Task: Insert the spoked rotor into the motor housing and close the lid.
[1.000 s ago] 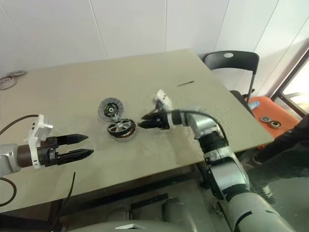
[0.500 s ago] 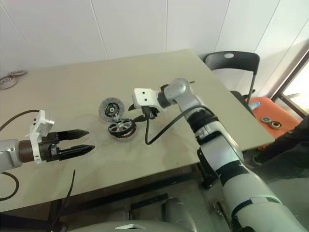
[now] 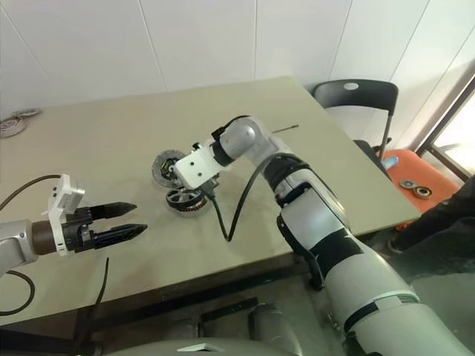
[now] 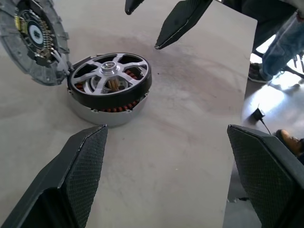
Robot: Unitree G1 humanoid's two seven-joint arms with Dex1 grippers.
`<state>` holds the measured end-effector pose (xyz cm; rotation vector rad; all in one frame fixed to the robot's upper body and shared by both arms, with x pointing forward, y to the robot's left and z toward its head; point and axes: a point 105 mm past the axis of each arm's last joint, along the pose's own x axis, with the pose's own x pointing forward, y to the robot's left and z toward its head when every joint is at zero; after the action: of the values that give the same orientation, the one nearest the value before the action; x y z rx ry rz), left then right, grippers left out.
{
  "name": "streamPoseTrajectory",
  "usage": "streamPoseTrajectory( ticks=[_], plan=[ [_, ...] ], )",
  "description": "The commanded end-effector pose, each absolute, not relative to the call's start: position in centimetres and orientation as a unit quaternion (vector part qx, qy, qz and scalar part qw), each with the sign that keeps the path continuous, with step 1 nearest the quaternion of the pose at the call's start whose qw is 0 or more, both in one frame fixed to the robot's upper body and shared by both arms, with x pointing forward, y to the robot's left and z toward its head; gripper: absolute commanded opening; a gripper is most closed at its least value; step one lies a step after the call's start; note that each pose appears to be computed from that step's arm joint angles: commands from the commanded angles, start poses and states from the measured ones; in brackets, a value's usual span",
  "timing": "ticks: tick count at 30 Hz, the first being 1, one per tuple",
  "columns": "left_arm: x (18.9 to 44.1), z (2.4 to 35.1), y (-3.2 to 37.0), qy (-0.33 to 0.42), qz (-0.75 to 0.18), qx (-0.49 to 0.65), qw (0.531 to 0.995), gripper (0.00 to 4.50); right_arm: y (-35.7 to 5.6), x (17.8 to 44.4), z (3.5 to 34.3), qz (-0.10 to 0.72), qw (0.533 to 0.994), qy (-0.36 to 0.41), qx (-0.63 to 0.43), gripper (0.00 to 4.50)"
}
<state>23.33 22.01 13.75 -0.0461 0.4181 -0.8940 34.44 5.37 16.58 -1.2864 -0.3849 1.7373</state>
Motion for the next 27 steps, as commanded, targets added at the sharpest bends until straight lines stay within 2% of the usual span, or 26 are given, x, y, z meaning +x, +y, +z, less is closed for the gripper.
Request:
streamPoseTrajectory(
  ticks=[1, 6, 12, 22, 27],
  plan=[
    [23.2, 14.7, 22.2, 0.182, -0.424, -0.01, 0.887, 4.3, 5.0, 34.4, 16.5, 0.706, 0.445, -0.159, -0.528, 2.26],
    [23.1, 14.5, 22.4, 0.184, -0.418, -0.015, 0.889, 4.3, 2.8, 34.8, 14.3, 0.711, 0.431, -0.114, -0.543, 2.26],
    [23.5, 14.2, 22.5, 0.186, -0.416, -0.018, 0.89, 4.3, 2.3, 34.3, 12.7, 0.725, 0.432, -0.094, -0.528, 2.26],
    [23.7, 14.0, 22.3, 0.186, -0.421, -0.021, 0.888, 4.3, 3.3, 34.3, 13.7, 0.716, 0.426, -0.114, -0.541, 2.26],
    [23.6, 13.8, 22.1, 0.185, -0.419, -0.025, 0.888, 4.3, 3.6, 34.0, 13.8, 0.721, 0.399, -0.116, -0.555, 2.26]
  ],
)
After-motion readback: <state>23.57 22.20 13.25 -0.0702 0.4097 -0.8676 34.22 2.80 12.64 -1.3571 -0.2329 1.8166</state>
